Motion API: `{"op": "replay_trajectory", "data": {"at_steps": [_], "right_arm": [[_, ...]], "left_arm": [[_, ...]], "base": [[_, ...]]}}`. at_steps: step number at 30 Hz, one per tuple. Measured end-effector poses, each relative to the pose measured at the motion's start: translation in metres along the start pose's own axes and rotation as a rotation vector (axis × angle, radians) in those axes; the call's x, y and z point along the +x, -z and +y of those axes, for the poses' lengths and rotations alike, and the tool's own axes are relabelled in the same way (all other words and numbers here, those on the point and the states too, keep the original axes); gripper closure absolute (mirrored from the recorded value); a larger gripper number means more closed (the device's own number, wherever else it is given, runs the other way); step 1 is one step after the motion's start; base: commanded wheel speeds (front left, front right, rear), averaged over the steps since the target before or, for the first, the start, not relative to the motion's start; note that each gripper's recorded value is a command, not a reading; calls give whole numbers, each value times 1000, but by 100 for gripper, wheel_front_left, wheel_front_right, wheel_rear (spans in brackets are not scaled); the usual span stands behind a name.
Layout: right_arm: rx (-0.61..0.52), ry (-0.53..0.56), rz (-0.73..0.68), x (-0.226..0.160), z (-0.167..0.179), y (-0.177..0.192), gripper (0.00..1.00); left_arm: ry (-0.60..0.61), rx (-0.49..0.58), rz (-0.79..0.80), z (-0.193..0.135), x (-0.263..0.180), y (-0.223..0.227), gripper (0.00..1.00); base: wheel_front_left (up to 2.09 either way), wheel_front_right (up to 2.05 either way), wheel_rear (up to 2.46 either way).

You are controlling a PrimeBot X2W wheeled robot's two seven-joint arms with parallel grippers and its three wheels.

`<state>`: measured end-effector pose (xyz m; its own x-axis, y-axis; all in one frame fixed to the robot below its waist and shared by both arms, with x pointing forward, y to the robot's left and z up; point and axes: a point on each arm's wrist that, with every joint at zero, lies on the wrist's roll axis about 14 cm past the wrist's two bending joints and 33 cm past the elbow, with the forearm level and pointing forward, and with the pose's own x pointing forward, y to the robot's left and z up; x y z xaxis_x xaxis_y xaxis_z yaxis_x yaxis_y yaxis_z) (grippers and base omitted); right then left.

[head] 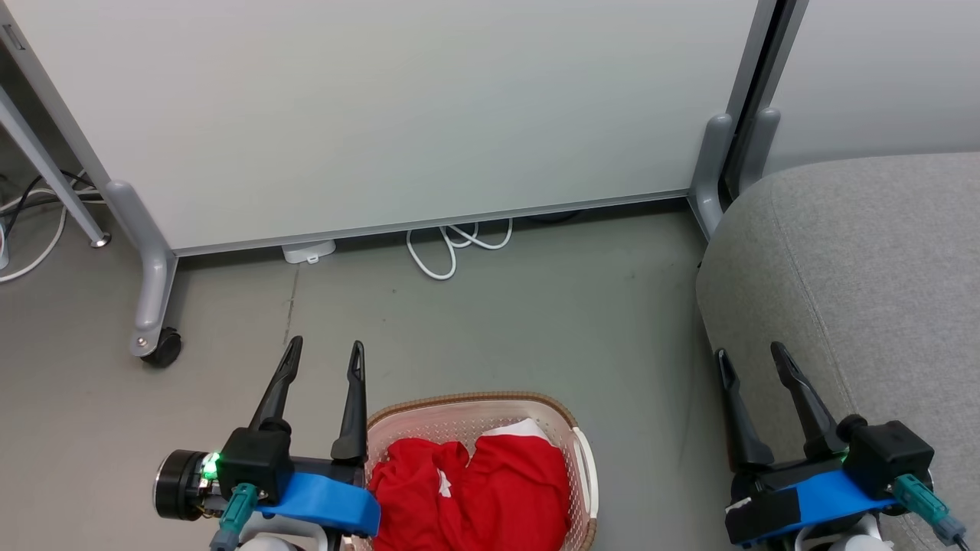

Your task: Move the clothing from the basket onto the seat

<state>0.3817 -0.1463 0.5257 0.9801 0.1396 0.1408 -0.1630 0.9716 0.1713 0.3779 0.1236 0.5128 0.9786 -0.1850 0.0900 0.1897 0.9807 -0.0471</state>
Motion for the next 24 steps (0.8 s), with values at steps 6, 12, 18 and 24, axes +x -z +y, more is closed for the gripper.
{"op": "replay_trajectory", "data": {"at_steps": [6,12,18,24], "right_arm": [[-39,-14,-5,0,3,-1,0],[-52,-22,-9,0,4,-1,0],[-51,-24,-8,1,5,-1,0],[-51,-23,-7,0,5,-1,0]], "left_arm": [[13,34,-3,-3,0,0,0],[18,51,-3,-3,-1,1,0],[13,49,-1,-2,-1,2,0],[11,40,-1,-2,-1,2,0]], "base": [[0,0,0],[0,0,0],[0,0,0],[0,0,0]]}}
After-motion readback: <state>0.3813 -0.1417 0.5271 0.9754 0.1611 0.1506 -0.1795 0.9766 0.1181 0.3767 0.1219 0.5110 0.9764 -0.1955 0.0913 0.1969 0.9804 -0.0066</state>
